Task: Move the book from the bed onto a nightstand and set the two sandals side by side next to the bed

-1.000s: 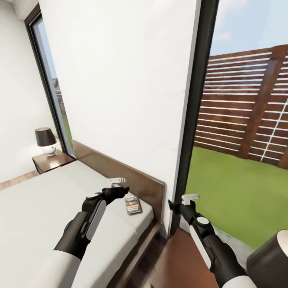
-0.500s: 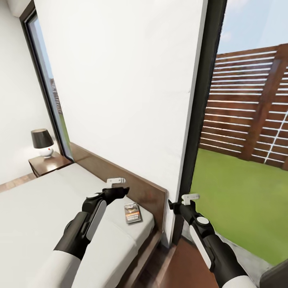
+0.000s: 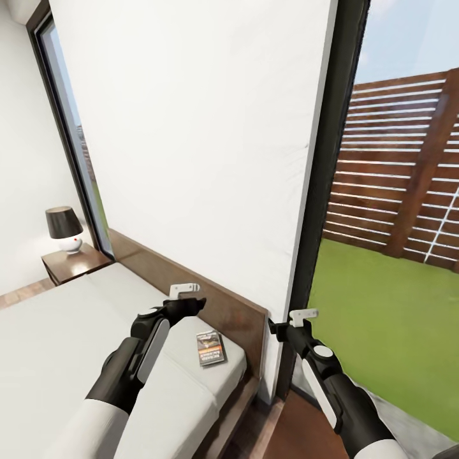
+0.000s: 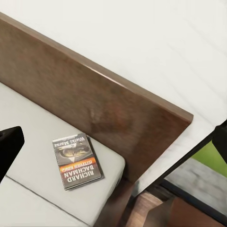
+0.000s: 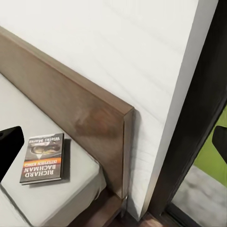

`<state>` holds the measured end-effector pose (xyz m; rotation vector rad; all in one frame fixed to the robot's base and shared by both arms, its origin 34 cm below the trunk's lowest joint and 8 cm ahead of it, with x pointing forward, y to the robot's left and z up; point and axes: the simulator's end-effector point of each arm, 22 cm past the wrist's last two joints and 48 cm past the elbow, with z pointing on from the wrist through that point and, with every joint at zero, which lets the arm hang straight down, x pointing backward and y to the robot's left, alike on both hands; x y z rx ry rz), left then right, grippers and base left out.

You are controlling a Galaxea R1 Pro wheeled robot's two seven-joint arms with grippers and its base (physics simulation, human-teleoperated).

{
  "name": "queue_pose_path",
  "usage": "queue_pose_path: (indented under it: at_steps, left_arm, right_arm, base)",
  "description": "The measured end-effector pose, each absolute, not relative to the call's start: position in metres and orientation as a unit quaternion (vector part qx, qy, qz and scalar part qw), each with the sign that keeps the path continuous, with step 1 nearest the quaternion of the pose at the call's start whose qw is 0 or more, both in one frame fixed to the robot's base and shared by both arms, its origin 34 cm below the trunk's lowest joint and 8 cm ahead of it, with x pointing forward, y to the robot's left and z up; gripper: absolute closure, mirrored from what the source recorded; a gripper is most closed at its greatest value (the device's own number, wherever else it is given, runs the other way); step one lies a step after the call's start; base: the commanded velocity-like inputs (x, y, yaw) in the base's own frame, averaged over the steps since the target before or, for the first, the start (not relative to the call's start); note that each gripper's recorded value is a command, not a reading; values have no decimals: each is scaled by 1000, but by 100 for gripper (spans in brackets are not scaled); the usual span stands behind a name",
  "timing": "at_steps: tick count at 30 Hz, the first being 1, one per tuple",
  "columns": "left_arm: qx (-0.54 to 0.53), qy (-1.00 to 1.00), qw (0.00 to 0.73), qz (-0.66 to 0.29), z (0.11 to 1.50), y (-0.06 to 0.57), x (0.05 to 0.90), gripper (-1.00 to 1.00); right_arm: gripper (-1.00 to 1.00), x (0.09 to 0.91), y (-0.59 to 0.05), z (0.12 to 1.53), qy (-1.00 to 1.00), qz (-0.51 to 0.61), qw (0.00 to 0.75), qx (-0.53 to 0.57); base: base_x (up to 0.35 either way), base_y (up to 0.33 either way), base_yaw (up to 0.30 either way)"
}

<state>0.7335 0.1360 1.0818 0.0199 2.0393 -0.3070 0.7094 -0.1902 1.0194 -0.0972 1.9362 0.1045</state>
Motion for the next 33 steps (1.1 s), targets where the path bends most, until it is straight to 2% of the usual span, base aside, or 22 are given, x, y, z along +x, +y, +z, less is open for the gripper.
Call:
queue_pose_path:
  at_steps: [33]
  left_arm:
    - [2, 841, 526, -130, 1088, 140, 740, -100]
  right_arm:
    - [-100, 718, -188, 1036, 808, 51, 586, -38]
  base:
    - [1, 0, 0]
